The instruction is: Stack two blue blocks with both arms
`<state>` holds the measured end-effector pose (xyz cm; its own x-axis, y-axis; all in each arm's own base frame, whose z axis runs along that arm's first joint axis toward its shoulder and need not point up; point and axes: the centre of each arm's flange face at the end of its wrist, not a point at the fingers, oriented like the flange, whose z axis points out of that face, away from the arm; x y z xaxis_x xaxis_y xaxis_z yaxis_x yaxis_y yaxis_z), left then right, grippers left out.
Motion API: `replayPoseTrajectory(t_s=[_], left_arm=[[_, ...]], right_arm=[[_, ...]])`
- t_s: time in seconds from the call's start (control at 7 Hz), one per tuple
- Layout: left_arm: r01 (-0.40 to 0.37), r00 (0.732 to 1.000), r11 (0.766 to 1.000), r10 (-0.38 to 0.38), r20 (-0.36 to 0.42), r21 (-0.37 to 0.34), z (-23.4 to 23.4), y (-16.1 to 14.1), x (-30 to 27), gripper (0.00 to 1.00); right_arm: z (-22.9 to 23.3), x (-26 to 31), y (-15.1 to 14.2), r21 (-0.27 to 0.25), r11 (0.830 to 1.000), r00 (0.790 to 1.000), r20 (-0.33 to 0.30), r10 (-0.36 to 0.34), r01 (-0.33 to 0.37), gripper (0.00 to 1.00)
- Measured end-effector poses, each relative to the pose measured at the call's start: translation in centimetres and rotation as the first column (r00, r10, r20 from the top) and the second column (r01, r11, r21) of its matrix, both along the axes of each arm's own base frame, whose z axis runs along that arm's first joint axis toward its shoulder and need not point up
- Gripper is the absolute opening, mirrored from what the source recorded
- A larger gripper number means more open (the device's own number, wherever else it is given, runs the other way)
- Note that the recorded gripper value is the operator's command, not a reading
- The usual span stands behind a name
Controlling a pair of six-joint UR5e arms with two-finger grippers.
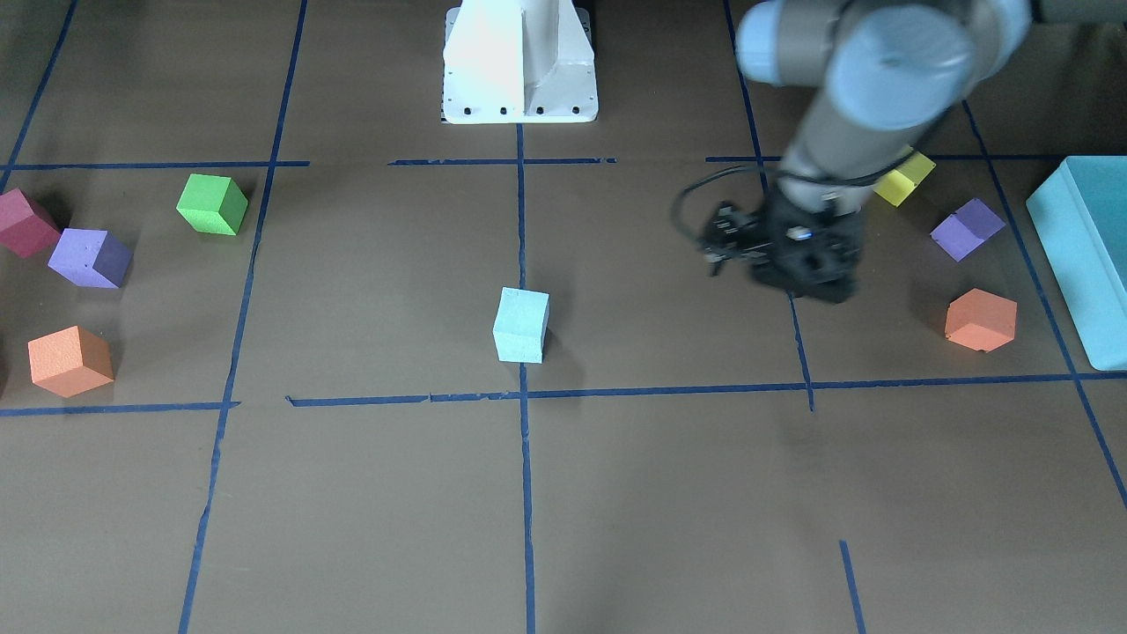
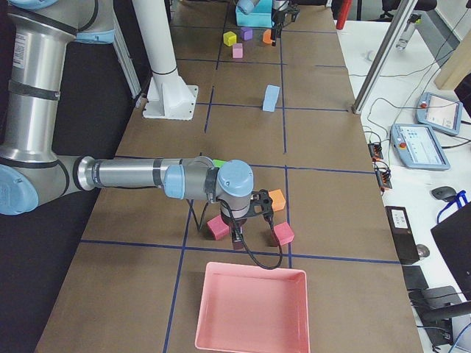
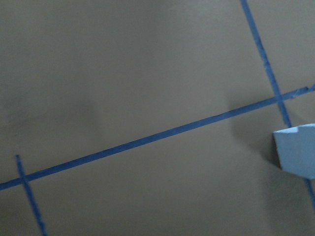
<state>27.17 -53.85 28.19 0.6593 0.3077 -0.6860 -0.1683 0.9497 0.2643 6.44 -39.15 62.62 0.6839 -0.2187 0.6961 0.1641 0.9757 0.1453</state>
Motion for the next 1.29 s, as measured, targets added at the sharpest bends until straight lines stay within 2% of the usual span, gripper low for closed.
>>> replayPoseTrajectory(t_s=[0.14, 0.29, 0.57, 0.71, 1.0, 1.29], left_arm=[[-0.010, 1.000, 1.000, 0.010, 0.025, 0.011, 5.1, 1.0, -6.1, 1.00], [-0.054, 0.998, 0.998, 0.053, 0.039, 0.031, 10.6, 1.8, -12.7, 1.00], [-0.076, 0.997, 0.996, 0.075, 0.032, 0.035, 20.5, 3.5, -24.4, 1.00], [-0.061, 0.998, 0.998, 0.061, 0.034, -0.017, 25.2, 4.9, -27.6, 1.00], [-0.047, 0.997, 0.990, 0.056, 0.061, -0.133, 33.4, 7.2, -29.5, 1.00], [-0.010, 0.998, 0.988, 0.020, 0.066, -0.153, 36.9, 7.7, -31.2, 1.00]], right_arm=[[0.1, -0.1, 0.0, -0.007, 1.000, 1.000, 0.006, 0.003, -0.002, 0.99], [0.1, -0.2, 0.0, -0.009, 1.000, 1.000, 0.009, 0.004, -0.004, 0.99], [0.1, -0.3, -0.1, -0.012, 1.000, 1.000, 0.013, 0.005, -0.005, 1.00], [0.0, -0.3, -0.1, -0.012, 1.000, 1.000, 0.018, 0.005, -0.005, 1.00], [0.0, -0.4, -0.1, -0.013, 1.000, 1.000, 0.025, 0.004, -0.004, 1.00], [0.1, -0.5, -0.1, -0.015, 1.000, 1.000, 0.026, 0.001, -0.001, 1.00]])
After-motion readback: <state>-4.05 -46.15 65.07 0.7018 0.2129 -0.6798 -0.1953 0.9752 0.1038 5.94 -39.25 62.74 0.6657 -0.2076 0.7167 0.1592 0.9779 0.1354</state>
